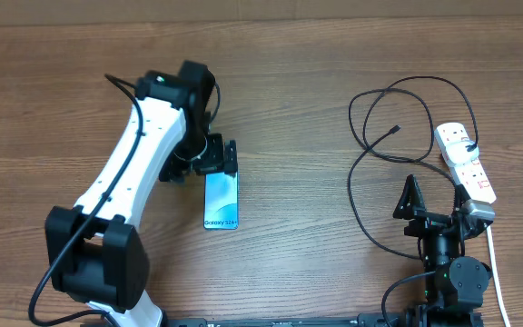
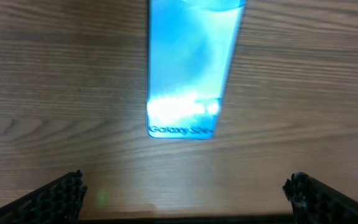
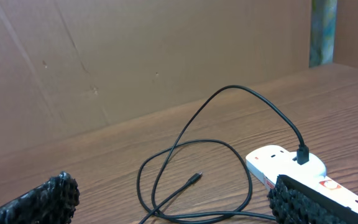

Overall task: Plug charger to phone and switch on socket
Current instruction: 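Move the left gripper over the Galaxy phone on the table, then lower the left gripper and close it on the phone's top edge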

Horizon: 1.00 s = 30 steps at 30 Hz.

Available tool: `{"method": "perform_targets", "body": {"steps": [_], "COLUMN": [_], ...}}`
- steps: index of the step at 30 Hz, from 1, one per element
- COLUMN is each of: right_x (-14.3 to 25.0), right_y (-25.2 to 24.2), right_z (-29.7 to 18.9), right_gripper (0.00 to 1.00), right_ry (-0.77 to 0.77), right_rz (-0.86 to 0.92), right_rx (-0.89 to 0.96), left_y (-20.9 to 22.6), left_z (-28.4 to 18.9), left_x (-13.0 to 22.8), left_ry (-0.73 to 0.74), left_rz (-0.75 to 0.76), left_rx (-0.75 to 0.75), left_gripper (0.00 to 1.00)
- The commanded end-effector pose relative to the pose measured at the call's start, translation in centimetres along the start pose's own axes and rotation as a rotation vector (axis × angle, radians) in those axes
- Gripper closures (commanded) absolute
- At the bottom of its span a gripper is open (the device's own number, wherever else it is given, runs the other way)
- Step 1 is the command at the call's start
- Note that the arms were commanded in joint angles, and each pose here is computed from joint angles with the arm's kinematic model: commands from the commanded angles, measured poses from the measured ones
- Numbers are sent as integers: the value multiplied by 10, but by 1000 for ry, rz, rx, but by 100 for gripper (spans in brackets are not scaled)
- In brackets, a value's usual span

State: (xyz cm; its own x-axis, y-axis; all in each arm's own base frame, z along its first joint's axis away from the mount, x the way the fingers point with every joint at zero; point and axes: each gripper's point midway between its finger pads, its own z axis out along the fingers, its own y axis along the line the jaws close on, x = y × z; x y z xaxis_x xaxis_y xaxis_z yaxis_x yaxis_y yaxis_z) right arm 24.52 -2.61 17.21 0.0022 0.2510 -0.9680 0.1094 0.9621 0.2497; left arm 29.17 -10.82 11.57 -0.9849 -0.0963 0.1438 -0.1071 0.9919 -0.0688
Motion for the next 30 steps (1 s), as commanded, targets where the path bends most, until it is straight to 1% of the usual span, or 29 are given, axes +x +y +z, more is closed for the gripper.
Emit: {"method": "perform_targets", "body": {"steps": [1,13,16,24,30], "right_x": [2,2,2,2,2], "right_y": [0,0,0,0,0], "right_z": [0,0,0,0,0], "right_gripper": [0,0,0,0,0], "right_ry": [-3,-3,-3,-3,-3], "right_rz": [-16,-16,-16,-16,-16], "right_rx": [-4,-4,-4,-4,-4], "left_y": [10,11,11,3,1], "left_z": [23,77,88,92,93], "left_x": [5,-7,-10,-19,-23], "left_ry": [21,-47,-67,-108,-124], "left_rz": [-53,-33,-2,120,145], "left_rx": [-75,-55,-47,-8,-9], "left_gripper": [1,0,0,0,0]}}
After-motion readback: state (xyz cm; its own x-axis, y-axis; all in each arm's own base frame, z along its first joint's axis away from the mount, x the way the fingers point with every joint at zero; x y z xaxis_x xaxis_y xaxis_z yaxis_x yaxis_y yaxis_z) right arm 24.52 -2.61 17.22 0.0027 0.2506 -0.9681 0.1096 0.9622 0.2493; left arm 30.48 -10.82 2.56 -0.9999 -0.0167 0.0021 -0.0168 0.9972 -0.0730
